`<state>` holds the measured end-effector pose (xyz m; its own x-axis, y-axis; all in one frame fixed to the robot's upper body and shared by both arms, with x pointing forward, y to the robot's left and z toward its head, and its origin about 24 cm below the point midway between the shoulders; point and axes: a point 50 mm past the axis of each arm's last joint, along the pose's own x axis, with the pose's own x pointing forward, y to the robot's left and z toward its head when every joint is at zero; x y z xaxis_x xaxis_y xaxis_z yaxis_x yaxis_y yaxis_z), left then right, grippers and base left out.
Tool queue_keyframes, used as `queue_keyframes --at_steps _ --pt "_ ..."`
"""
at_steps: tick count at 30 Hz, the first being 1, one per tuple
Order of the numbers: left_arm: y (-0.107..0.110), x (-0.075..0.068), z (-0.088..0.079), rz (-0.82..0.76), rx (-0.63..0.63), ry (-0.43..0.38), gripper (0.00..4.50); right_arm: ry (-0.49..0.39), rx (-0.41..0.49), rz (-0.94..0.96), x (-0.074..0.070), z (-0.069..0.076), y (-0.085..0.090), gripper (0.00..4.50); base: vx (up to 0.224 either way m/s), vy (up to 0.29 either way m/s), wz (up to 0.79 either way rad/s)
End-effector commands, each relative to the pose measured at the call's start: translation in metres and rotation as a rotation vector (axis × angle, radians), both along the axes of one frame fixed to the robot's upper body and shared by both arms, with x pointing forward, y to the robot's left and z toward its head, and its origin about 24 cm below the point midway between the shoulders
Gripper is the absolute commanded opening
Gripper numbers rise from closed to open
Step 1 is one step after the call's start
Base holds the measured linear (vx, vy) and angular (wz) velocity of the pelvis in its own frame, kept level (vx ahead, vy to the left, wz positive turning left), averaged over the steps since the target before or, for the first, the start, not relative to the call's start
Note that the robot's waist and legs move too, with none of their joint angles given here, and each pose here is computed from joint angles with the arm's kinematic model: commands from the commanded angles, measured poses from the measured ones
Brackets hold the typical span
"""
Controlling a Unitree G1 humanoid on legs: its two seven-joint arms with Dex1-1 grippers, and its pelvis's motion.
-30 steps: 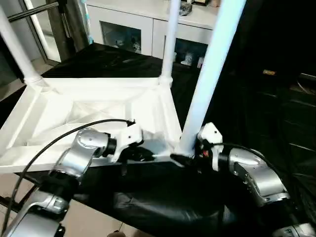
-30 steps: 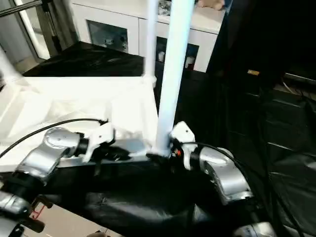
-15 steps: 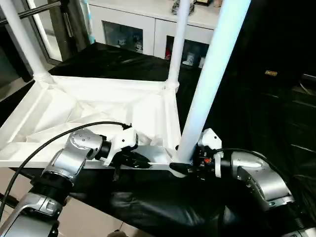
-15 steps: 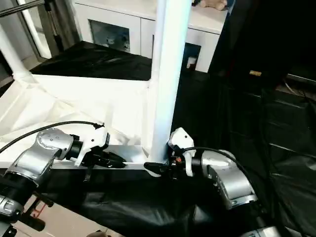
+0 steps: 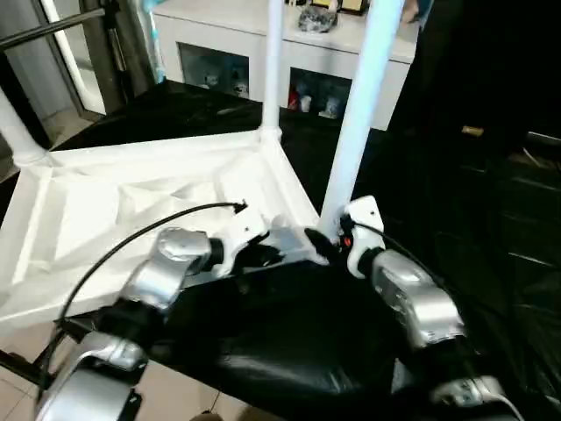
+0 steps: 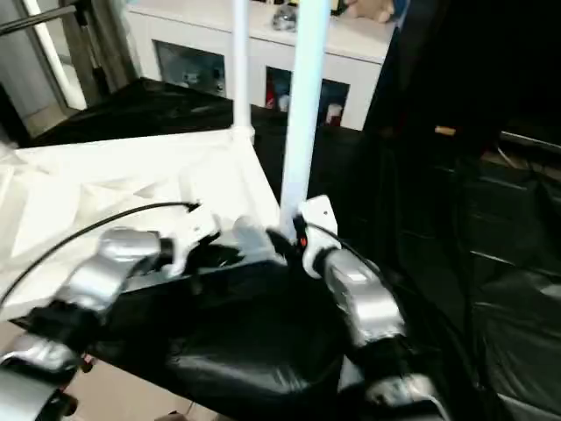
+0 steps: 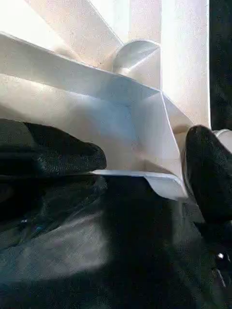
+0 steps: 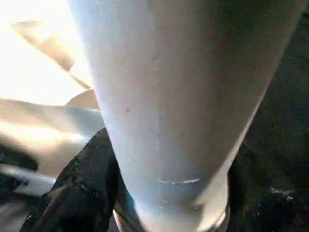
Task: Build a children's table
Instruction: Rotate leg to tighten
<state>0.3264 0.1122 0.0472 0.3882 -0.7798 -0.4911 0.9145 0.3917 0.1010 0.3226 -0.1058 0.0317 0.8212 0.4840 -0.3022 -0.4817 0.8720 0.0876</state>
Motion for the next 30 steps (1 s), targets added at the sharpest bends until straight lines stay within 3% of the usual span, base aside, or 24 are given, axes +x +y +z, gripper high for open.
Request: queue_keyframes --at_steps 1,4,10,16,26,27,30 --pt "-0.031 0.008 0.016 0.011 -0.073 -0.076 0.00 0.106 0.006 0.152 -0.016 -0.022 0.031 2.65 0.000 0.000 0.00" --pt "-0.034 0.006 0.016 -0.013 -0.076 -0.077 0.00 0.100 0.020 0.153 -0.015 -0.020 0.032 3.35 0.000 0.000 0.00" --pt "-0.024 -0.003 0.013 -0.116 -0.061 -0.061 0.00 0.008 -0.033 0.305 -0.018 -0.009 0.024 3.38 0.000 0.000 0.00" --pt "-0.009 -0.013 0.011 -0.218 -0.051 -0.021 0.00 -0.040 0.006 0.508 -0.029 0.005 0.009 3.38 0.000 0.000 0.00" --pt "0.010 -0.023 0.016 -0.331 -0.064 0.028 0.00 0.011 0.007 0.764 -0.054 0.013 -0.016 3.38 0.000 0.000 0.00" --pt "0.011 -0.024 0.016 -0.340 -0.067 0.037 0.00 0.020 0.001 0.780 -0.056 0.013 -0.017 3.13 0.000 0.000 0.00" --pt "0.012 -0.026 0.016 -0.355 -0.068 0.046 0.00 0.024 0.003 0.789 -0.058 0.013 -0.017 3.06 0.000 0.000 0.00"
